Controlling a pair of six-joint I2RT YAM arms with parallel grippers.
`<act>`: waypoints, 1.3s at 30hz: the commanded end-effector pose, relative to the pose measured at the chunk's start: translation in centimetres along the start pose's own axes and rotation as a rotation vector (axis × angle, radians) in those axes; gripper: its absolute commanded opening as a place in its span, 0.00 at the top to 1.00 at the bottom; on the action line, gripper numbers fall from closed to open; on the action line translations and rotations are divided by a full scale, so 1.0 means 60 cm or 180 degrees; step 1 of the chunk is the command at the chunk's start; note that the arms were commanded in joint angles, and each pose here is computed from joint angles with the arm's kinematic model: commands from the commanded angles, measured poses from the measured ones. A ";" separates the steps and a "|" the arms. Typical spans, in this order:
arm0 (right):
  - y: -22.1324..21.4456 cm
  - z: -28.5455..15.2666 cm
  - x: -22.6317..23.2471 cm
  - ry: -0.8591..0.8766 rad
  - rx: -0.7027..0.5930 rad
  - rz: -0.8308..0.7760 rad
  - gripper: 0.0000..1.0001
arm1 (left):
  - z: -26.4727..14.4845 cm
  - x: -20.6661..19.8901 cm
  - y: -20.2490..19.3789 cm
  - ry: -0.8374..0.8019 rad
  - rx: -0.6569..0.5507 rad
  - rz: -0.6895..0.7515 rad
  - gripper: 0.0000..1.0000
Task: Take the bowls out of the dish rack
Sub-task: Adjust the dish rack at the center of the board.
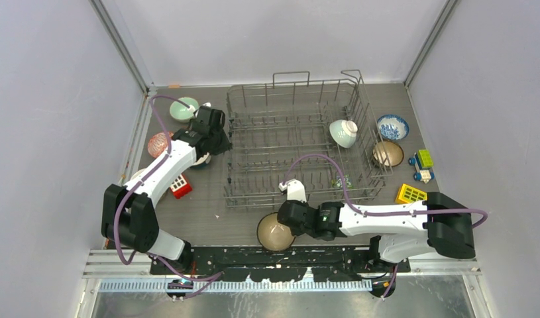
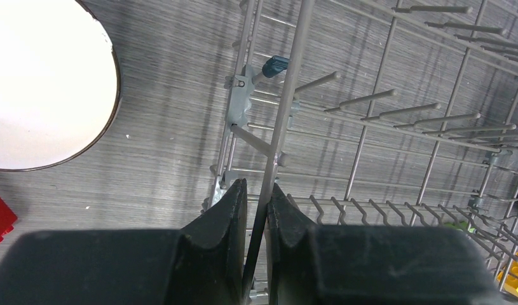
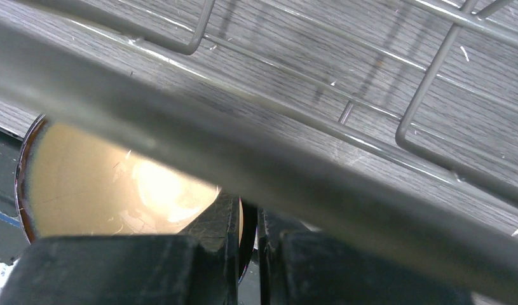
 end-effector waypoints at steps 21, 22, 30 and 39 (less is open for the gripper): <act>0.032 -0.069 0.010 0.0554 -0.0336 0.0243 0.33 | 0.015 0.015 0.000 0.0132 -0.0125 -0.0101 0.94; 0.037 -0.079 0.011 0.0594 -0.0345 0.0209 0.28 | 0.013 0.014 0.002 0.0131 -0.0133 -0.0096 0.91; 0.111 -0.205 0.014 0.0790 -0.0495 -0.0116 0.04 | -0.027 0.004 0.027 0.0041 -0.0295 -0.0033 0.42; 0.244 -0.369 -0.029 0.0339 -0.1434 -0.0403 0.02 | -0.160 -0.018 0.098 -0.0312 -0.1023 0.0072 0.01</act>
Point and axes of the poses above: each gripper's point midway between its finger pads, its own z axis out along the fingers, its own x axis along the line the jaws close on, y = z × x, the point moved 10 cm from there along -z, back along the fingers, and after that the axes turned 4 degrees about z, right-handed, at the moved point
